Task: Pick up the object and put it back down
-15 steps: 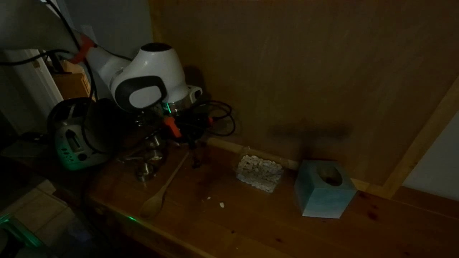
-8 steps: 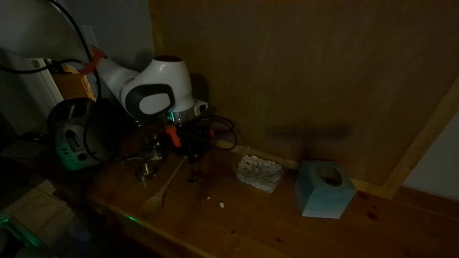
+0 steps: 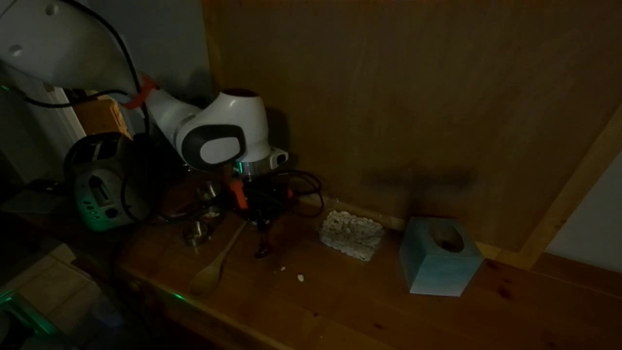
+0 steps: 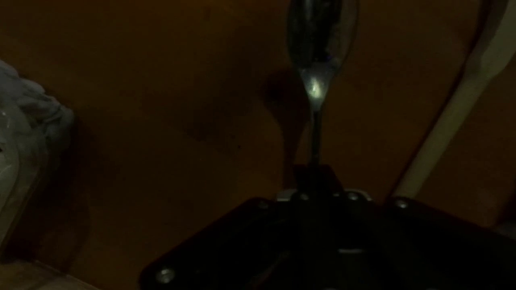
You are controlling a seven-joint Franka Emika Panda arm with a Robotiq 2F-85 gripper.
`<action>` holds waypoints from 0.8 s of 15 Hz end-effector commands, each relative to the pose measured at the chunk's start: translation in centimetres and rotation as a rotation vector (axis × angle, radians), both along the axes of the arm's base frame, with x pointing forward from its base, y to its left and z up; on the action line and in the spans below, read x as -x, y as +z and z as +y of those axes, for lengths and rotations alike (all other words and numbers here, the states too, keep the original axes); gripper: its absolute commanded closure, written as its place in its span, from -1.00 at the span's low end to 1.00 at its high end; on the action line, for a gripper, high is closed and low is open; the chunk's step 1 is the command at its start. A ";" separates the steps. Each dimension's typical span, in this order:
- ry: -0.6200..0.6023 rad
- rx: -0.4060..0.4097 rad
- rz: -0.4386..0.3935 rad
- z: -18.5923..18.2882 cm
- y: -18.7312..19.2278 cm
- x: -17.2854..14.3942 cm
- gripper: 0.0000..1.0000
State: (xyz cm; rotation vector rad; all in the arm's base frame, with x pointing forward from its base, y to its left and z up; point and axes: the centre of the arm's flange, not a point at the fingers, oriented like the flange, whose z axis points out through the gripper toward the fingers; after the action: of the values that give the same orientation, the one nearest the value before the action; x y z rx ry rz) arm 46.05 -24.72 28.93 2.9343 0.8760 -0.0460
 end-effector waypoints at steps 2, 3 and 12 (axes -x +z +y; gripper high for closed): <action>-0.041 0.003 0.014 -1.4 -1.3 -0.8 0.87; -0.046 0.000 0.017 -1.6 -1.5 -0.9 0.87; -0.055 -0.004 0.039 -2.2 -2.4 -1.5 0.31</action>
State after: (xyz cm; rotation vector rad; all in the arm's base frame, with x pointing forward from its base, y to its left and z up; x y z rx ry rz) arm 46.56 -26.46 26.73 2.9570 0.8221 -0.0977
